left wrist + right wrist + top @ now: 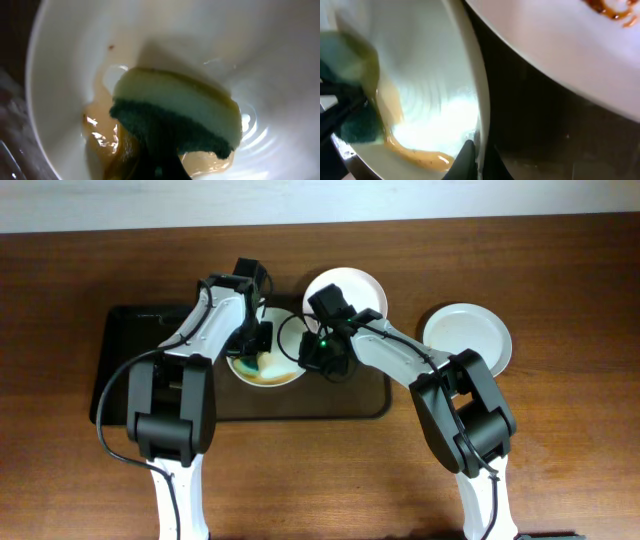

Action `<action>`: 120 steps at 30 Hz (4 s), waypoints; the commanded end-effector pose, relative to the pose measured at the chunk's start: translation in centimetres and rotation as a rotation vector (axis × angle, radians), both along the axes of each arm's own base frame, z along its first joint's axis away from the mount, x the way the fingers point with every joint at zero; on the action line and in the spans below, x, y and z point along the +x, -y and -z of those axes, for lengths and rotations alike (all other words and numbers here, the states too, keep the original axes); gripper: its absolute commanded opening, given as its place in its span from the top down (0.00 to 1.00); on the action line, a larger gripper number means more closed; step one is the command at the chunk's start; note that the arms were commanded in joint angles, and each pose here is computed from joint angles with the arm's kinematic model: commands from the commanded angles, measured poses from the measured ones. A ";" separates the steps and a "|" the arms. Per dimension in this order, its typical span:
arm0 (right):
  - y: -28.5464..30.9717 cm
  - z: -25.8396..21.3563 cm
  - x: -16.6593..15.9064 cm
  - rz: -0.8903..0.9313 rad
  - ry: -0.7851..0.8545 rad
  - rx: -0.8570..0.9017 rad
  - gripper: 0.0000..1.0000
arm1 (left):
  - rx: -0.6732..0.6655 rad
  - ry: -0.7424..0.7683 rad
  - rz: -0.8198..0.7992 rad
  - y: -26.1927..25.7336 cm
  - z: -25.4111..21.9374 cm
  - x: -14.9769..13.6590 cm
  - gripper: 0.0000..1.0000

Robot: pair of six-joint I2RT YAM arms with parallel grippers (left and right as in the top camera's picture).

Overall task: Clean dirty plates on tray and stack at the side
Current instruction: 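Scrub the front plate with the sponge while right gripper holds it, then lift the scrubbed plate with the right gripper and carry it right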

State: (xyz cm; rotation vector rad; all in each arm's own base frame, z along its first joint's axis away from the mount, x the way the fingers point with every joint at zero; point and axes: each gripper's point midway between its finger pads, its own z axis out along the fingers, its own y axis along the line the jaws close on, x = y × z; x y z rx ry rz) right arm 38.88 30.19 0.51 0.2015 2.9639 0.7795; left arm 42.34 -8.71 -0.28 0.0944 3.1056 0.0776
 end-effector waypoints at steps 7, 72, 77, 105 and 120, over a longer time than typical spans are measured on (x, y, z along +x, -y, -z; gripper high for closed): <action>0.3 3.2 -2.6 -0.066 -0.084 -0.050 0.96 | 0.138 0.076 -0.045 -2.0 4.5 4.1 0.99; 6.5 -9.0 -1.6 -0.039 0.166 -0.322 0.96 | -0.275 0.255 0.037 -2.8 -14.3 10.3 0.99; 11.0 -14.2 -2.1 0.035 0.280 -0.484 0.96 | -0.275 0.255 0.038 -2.8 -14.3 10.3 0.99; 8.3 -28.9 -5.6 0.165 1.145 -1.267 0.96 | -0.275 0.233 0.035 -2.8 -14.2 9.8 0.99; 7.3 -26.3 -5.5 0.073 1.006 -1.087 0.96 | -0.274 0.233 0.035 -2.8 -14.2 9.8 0.99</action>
